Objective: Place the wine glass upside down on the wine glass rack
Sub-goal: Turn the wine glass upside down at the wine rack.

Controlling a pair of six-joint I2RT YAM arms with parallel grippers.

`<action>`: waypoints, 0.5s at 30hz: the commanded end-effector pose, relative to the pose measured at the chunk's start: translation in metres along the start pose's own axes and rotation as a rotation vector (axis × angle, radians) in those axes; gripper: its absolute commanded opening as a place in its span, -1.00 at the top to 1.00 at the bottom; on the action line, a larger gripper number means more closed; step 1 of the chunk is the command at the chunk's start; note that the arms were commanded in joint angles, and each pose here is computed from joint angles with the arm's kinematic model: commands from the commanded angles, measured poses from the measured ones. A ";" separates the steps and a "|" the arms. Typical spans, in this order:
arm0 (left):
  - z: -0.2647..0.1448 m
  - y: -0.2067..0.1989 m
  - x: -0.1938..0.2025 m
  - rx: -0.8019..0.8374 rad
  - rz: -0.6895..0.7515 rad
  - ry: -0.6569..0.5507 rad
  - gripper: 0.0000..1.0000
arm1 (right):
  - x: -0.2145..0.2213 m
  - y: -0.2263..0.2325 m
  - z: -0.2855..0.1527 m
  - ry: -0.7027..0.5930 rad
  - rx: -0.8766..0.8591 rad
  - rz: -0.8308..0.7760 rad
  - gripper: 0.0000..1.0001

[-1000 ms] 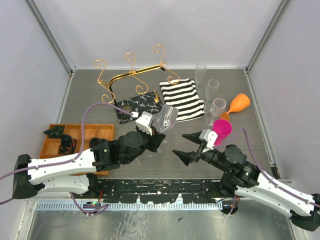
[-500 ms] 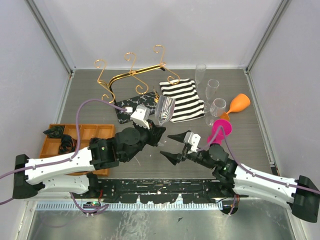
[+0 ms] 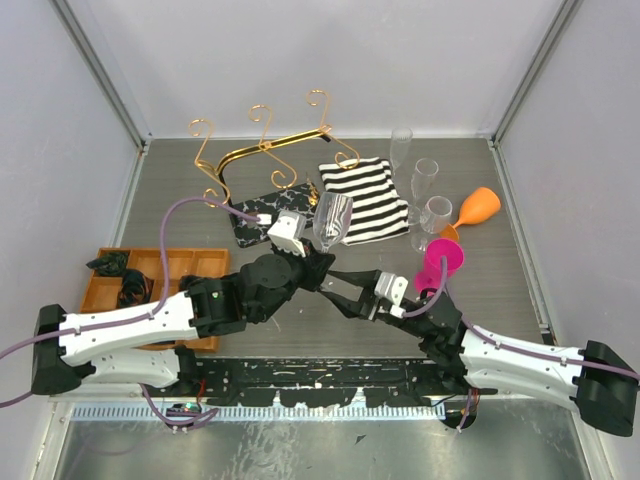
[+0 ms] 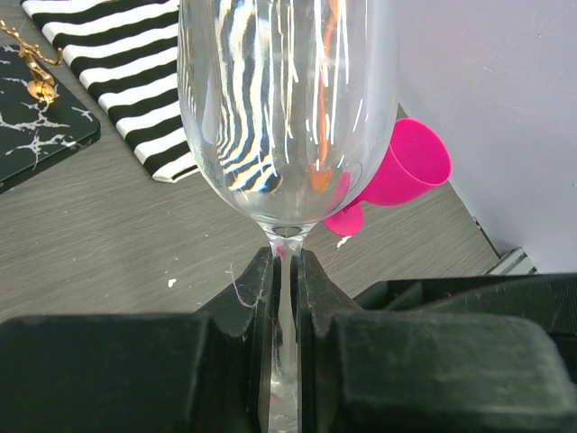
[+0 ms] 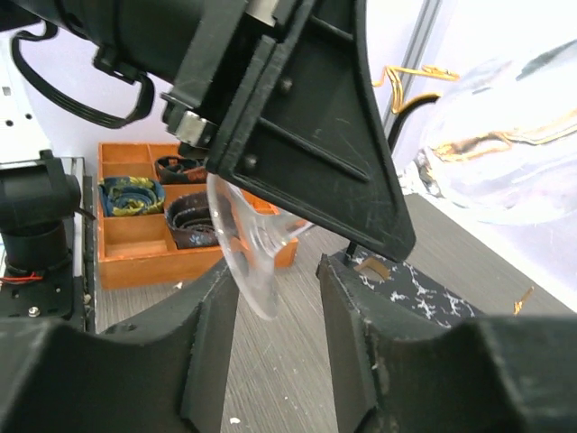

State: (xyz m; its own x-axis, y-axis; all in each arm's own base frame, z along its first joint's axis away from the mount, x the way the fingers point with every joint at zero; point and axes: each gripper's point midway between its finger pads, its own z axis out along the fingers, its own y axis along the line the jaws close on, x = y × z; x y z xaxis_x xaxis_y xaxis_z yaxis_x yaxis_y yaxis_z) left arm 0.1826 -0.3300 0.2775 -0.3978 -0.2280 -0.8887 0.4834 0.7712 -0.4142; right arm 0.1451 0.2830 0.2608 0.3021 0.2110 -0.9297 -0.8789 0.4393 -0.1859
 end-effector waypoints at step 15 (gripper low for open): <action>0.005 -0.018 -0.034 0.000 -0.096 -0.073 1.00 | -0.032 -0.001 0.007 -0.138 0.005 -0.047 0.35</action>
State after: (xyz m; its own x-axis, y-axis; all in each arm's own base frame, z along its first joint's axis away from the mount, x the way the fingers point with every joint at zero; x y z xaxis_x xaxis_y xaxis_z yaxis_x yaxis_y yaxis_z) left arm 0.1856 -0.3374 0.2874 -0.4028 -0.2606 -0.8774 0.4681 0.7651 -0.4422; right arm 0.1420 0.2878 0.2650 0.3395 0.2242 -0.9135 -0.8762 0.4286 -0.2204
